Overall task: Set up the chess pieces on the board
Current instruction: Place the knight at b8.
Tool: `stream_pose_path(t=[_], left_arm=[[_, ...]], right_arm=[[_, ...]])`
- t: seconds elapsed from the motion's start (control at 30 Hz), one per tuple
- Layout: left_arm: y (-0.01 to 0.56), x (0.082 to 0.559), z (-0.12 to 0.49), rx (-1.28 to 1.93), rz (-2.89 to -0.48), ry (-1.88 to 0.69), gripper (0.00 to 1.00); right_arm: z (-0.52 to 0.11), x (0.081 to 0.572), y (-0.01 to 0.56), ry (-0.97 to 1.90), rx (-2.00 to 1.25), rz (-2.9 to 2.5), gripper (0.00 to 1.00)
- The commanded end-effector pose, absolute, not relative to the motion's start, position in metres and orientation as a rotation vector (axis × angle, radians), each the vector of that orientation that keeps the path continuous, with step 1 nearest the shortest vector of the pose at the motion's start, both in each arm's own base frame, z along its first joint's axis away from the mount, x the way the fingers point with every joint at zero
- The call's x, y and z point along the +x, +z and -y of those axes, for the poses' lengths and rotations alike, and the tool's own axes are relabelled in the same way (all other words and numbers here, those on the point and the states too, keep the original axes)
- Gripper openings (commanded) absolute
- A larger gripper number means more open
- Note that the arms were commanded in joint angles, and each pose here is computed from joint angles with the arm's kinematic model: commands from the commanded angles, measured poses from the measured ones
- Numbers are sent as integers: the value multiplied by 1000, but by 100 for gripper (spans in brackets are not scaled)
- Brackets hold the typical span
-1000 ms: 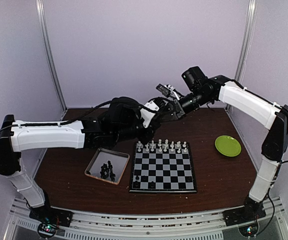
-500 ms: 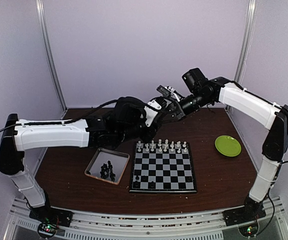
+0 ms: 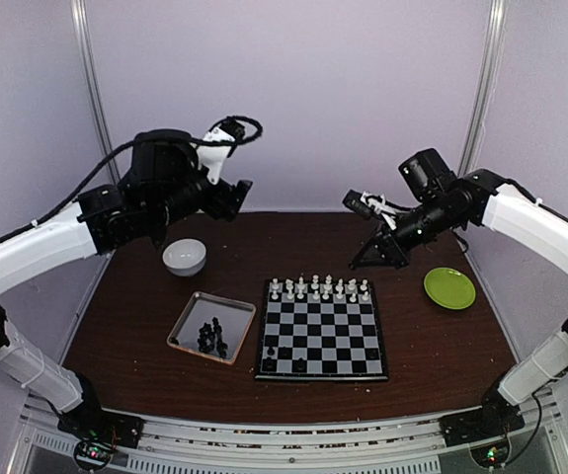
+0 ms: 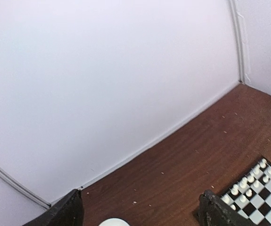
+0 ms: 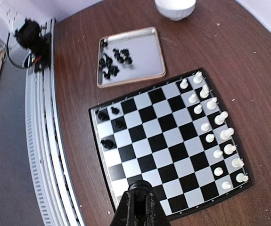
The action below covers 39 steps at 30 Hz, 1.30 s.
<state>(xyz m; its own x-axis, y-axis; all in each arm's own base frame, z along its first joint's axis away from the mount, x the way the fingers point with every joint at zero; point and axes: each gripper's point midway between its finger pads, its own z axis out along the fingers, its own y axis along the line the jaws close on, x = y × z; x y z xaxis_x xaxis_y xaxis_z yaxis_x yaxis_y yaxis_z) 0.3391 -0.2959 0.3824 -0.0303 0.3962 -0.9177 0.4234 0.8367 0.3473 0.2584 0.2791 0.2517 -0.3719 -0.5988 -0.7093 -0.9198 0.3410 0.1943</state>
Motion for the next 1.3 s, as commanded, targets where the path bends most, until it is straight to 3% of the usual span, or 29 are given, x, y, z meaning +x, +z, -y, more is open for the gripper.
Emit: stream_pose_path(t=[0.0, 0.23, 0.53, 1.27], left_arm=[[378, 363, 265, 608, -1695, -70, 86], [351, 374, 226, 508, -1745, -101, 86], [355, 368, 224, 530, -1727, -108, 84], [343, 370, 235, 588, -1752, -130, 83]], right_arm=[[-278, 226, 210, 604, -1571, -2009, 0], [-280, 172, 131, 397, -1903, -1926, 0], [-278, 157, 79, 332, -2024, -1959, 0], [-266, 173, 47, 178, -2012, -2023, 1]])
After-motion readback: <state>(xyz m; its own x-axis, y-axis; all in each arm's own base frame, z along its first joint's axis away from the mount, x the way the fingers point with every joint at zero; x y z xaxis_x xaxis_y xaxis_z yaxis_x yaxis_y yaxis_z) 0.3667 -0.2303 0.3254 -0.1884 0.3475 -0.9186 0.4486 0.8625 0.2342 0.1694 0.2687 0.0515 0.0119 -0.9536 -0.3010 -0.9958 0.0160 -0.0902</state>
